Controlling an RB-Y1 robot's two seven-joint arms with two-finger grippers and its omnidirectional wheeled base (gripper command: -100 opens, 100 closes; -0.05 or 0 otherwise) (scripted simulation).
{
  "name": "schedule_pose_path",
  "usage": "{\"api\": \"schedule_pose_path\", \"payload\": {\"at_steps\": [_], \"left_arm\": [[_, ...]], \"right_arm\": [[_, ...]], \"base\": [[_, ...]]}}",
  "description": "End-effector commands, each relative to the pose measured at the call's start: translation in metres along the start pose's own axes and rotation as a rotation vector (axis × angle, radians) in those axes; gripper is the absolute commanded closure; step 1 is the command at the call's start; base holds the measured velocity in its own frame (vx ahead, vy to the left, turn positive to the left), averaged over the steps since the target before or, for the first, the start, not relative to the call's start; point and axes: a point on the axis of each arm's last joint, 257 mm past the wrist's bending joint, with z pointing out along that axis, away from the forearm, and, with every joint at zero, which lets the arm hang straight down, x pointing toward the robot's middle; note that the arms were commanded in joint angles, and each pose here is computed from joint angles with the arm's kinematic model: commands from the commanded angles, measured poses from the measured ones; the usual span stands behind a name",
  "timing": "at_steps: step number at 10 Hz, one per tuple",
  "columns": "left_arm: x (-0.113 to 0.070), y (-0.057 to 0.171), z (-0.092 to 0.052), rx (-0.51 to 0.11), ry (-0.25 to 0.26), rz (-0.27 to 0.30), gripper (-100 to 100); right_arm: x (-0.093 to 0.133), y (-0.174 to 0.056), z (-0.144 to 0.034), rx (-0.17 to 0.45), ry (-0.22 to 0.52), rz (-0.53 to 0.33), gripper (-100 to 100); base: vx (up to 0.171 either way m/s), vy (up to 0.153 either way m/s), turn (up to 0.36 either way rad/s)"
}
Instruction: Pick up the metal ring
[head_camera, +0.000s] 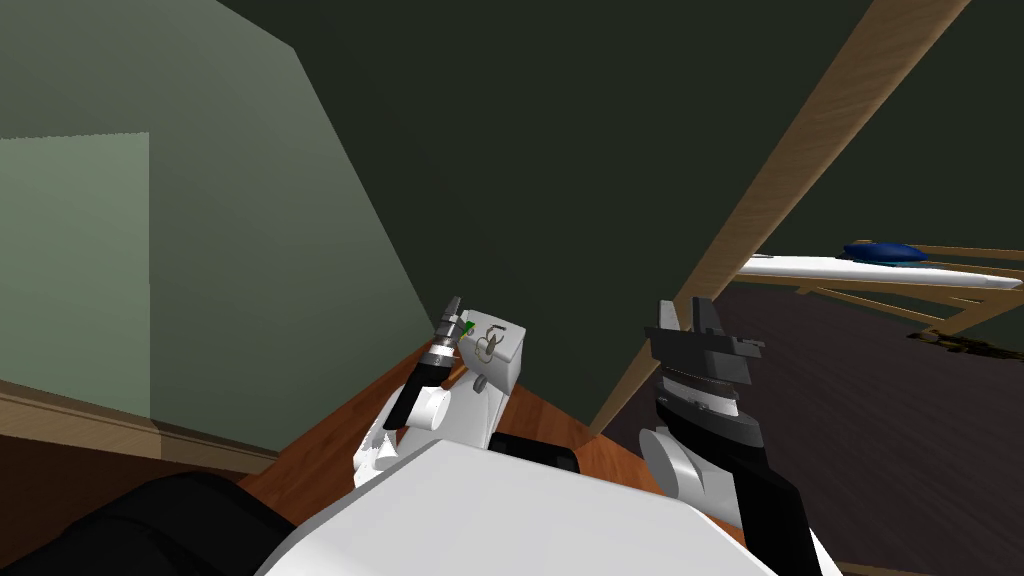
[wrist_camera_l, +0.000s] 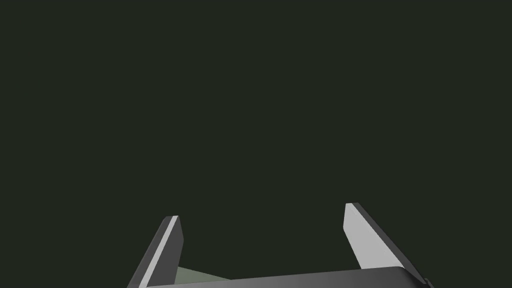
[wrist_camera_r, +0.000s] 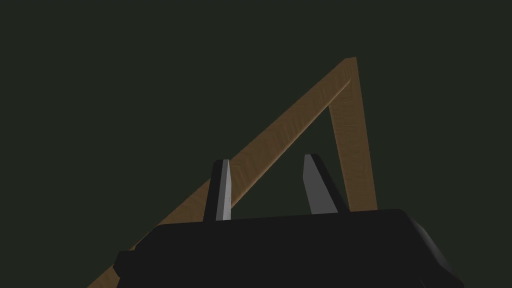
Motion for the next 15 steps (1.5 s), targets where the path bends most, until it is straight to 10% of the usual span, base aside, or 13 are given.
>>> {"api": "schedule_pose_path", "payload": {"at_steps": [1, 10, 15], "left_arm": [[0.001, 0.016, 0.002, -0.052, 0.005, -0.005, -100], [0.001, 0.016, 0.002, -0.052, 0.005, -0.005, -100], [-0.003, 0.057, -0.01, -0.192, 0.011, 0.0, -100]], "right_arm": [[0.0, 0.0, 0.0, 0.0, 0.0, 0.0, 0], [0.0, 0.0, 0.0, 0.0, 0.0, 0.0, 0], [0.0, 0.0, 0.0, 0.0, 0.0, 0.0, 0]], "base": [[-0.023, 0.017, -0.075], [0.001, 0.0, 0.002], [-0.017, 0.015, -0.066]]}}
